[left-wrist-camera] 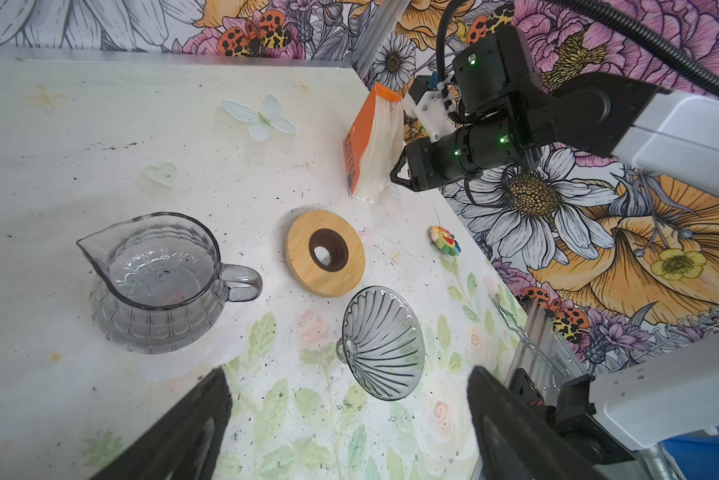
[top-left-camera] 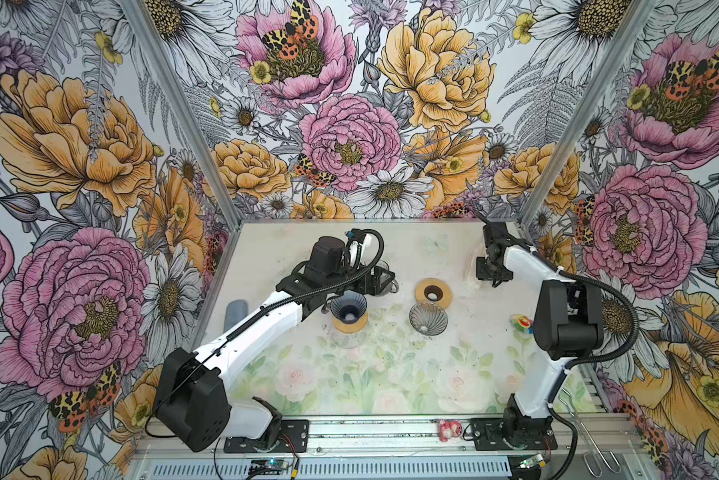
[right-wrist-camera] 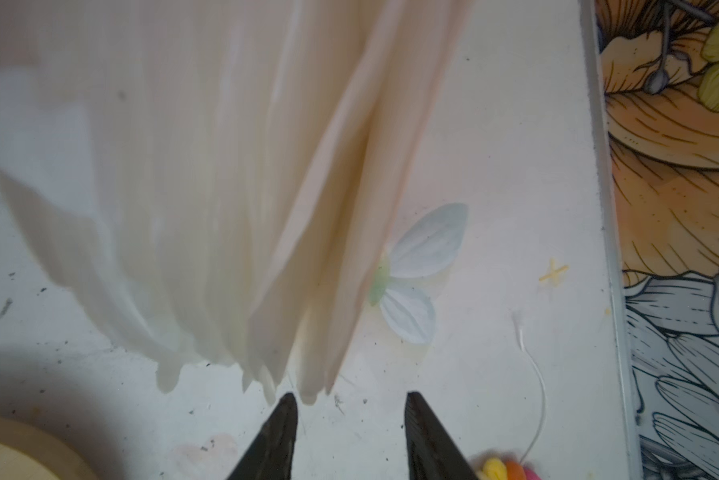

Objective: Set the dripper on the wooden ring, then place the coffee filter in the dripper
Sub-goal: 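Move the right gripper down to the edge of the white filter stack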

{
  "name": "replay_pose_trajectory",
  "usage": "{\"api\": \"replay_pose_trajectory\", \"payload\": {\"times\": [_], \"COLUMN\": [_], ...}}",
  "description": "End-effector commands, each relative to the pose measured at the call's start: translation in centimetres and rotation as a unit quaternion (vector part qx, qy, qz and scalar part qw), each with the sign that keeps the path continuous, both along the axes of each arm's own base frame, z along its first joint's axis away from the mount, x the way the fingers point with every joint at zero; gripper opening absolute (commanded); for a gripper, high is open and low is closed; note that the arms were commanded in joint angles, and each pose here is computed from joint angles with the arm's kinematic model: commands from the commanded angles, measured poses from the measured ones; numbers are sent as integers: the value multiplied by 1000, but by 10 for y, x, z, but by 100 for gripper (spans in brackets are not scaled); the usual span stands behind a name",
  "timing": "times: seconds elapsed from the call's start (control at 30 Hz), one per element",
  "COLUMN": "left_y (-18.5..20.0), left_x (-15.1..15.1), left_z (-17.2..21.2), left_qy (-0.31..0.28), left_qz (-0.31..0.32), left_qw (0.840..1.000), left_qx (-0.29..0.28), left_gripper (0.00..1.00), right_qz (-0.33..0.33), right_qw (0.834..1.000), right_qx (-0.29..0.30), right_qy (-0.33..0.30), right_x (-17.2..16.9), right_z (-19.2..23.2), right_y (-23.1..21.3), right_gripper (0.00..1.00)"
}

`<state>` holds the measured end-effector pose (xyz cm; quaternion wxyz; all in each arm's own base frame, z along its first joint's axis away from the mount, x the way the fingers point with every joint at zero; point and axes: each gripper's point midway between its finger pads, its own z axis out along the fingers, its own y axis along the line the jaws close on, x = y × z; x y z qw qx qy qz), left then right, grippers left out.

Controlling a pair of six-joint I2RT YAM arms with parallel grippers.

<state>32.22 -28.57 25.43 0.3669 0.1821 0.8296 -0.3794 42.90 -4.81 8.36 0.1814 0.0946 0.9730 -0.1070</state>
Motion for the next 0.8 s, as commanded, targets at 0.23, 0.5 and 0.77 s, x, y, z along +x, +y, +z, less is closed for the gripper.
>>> {"api": "replay_pose_trajectory", "payload": {"times": [0.23,0.5,0.77], "left_y": [-8,-11,-14], "left_x": [-1,0,1], "left_z": [10,4,6], "left_qy": [-2,5,1], "left_qz": [-16,-19,-21], "left_qw": [1000,1000,1000], "left_qx": [6,9,11], "left_gripper": [90,90,90], "right_qz": [-16,-19,-1], "right_qw": [999,996,999], "right_qx": [-47,-86,10], "right_qy": [-13,-9,-47], "right_x": [10,9,8], "right_z": [14,21,38], "right_y": [-27,-40,-8], "right_gripper": [45,45,45]}}
